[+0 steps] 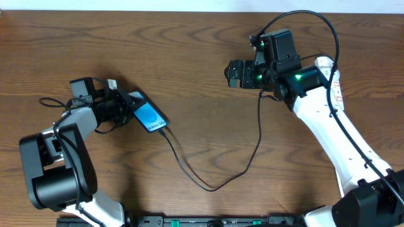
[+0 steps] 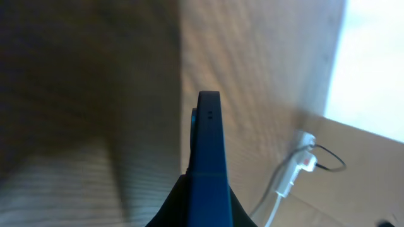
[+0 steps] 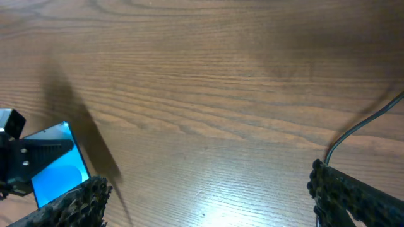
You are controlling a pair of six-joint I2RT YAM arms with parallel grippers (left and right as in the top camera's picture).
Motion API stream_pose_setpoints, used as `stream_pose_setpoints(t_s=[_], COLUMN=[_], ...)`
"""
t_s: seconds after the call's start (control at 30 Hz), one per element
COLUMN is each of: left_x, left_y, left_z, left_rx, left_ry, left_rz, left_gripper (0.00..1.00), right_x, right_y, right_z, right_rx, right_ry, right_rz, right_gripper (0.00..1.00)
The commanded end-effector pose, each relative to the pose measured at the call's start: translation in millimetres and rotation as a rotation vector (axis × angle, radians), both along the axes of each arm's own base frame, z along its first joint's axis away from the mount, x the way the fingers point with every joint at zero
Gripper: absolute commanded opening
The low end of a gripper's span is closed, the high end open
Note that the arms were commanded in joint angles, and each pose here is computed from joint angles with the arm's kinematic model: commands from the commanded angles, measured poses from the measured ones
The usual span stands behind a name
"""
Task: Plug charger to phone and switch on socket
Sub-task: 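Lower the phone with the left gripper toward the table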
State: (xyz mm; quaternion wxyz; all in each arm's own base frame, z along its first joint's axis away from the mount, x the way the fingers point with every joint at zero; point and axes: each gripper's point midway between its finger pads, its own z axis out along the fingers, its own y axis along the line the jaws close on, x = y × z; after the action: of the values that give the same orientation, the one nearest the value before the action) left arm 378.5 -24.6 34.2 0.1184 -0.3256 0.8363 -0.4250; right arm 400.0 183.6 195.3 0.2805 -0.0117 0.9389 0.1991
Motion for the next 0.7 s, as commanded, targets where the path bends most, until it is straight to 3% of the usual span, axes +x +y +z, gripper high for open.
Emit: stream_pose_setpoints(t_s=[0.0, 0.67], left_x=[0, -17], left_y=[10, 21], left_z=[-1, -20], left_rx=[0.087, 0.180], left_ry=[-0.002, 0.104], left_rz=[0.010, 0.031], left_gripper=[0.08, 0.08], right_x=[-1, -1], right_y=[1, 1], right_z=[8, 8], right_rx=[-0.003, -0.003], right_ry=[-0.025, -0.025], right_rz=[0.014, 0.014], right_gripper=[0.99, 0.99])
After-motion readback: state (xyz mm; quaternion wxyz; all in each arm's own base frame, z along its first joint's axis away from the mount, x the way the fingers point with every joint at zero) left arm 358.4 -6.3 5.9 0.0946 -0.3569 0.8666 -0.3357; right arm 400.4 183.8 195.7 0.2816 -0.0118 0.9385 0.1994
